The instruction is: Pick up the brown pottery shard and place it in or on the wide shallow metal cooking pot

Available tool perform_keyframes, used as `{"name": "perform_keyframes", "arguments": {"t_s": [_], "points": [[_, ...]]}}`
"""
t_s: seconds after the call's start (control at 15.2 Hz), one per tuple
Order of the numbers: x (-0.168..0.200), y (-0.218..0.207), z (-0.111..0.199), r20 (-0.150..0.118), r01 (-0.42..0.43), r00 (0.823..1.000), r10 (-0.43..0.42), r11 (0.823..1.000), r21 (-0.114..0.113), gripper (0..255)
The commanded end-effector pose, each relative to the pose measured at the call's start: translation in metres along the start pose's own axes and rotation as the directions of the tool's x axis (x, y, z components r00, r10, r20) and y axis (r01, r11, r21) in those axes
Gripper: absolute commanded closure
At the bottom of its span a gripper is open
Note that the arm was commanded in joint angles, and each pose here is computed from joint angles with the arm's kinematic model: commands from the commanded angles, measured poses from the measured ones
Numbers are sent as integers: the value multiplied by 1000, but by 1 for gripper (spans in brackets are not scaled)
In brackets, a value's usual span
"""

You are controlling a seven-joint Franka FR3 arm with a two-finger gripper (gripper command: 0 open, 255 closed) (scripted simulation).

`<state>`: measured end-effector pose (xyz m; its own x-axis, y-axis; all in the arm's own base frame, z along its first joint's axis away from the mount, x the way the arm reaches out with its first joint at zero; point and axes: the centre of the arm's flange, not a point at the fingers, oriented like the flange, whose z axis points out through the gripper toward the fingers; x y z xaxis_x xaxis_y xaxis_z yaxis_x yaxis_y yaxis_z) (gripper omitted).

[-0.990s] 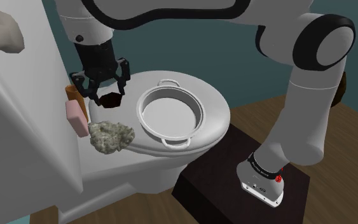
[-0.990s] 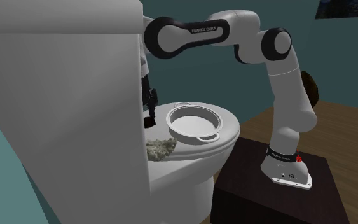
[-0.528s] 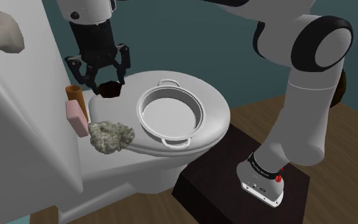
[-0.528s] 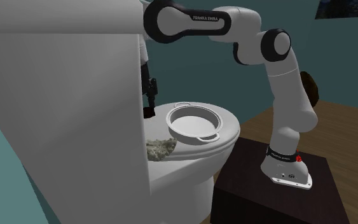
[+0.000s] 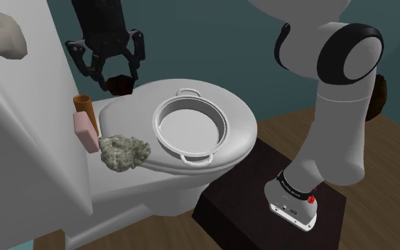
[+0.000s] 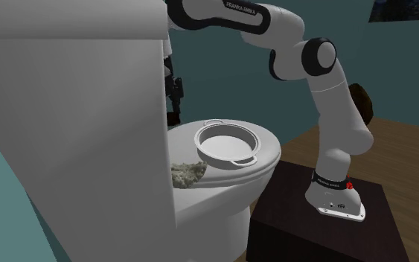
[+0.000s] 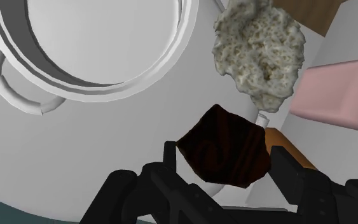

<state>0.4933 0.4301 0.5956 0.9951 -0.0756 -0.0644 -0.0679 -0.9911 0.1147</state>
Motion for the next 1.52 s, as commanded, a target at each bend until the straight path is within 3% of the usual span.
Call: {"name": "perform_keyframes", "arguments": {"t_s": [0.0,0.92,1.45], "points": [[-1,1,-8,0,0,1000,0,1000,0,255],[-122,140,7,0,0,1000,0,1000,0,255],[-119,135,49,0,0,1000,0,1000,0,255]]}}
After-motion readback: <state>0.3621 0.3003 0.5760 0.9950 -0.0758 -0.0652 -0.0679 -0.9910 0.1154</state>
